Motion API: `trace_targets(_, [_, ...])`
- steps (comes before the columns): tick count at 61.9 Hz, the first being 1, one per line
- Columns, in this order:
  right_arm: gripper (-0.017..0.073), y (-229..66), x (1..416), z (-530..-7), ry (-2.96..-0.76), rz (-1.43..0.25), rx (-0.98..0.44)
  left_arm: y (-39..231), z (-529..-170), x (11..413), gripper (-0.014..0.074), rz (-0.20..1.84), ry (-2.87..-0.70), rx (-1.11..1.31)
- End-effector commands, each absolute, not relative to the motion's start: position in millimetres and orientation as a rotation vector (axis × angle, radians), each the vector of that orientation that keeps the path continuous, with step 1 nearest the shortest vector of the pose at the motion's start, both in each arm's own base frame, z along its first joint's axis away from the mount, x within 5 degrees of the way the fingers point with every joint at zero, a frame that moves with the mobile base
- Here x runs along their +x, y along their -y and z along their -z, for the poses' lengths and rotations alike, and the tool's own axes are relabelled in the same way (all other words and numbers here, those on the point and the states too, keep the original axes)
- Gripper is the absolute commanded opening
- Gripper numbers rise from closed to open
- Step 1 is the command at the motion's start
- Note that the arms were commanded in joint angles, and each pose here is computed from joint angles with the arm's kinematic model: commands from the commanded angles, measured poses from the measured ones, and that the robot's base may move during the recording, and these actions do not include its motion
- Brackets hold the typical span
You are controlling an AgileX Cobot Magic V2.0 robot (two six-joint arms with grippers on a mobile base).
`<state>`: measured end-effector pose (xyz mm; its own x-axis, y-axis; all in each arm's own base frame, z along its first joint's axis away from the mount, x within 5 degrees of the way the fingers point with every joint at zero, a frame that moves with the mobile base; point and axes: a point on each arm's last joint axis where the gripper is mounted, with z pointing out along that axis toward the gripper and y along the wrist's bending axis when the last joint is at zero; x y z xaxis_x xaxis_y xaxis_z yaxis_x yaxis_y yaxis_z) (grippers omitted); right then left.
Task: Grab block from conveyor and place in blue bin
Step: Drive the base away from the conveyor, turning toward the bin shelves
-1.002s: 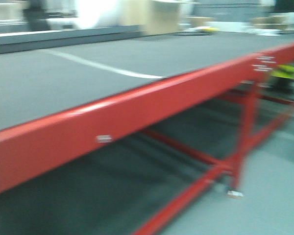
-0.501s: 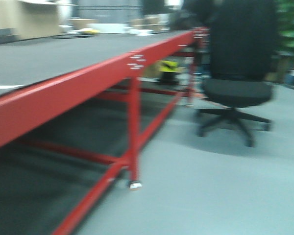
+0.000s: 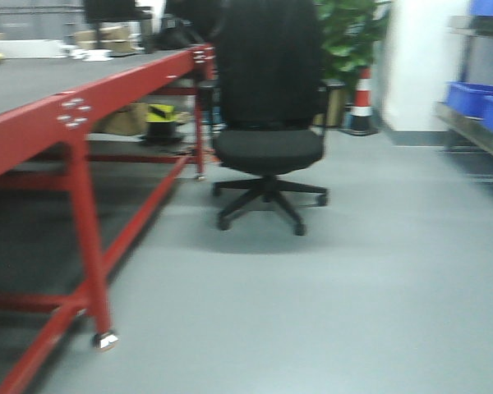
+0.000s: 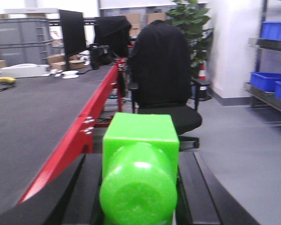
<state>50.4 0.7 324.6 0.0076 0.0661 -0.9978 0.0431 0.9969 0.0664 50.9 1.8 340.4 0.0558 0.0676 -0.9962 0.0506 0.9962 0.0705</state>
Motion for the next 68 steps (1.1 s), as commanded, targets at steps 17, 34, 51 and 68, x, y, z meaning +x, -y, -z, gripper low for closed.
trace_targets(17, [-0.0162, -0.3, 50.1, -325.7, -1.541, -0.013, 0.088, -1.6, -342.1, 50.2, -0.0111, -0.008, -1.497, 0.090])
trace_targets(34, [-0.0162, -0.3, 50.1, -325.7, -1.541, -0.013, 0.088, -1.6, -342.1, 50.2, -0.0111, -0.008, -1.497, 0.090])
trace_targets(51, [-0.0162, -0.3, 50.1, -325.7, -1.541, -0.013, 0.088, -1.6, -342.1, 50.2, -0.0111, -0.008, -1.497, 0.090])
trace_targets(68, [-0.0162, -0.3, 50.1, -325.7, -1.541, -0.013, 0.088, -1.6, -342.1, 50.2, -0.0111, -0.008, -1.497, 0.090])
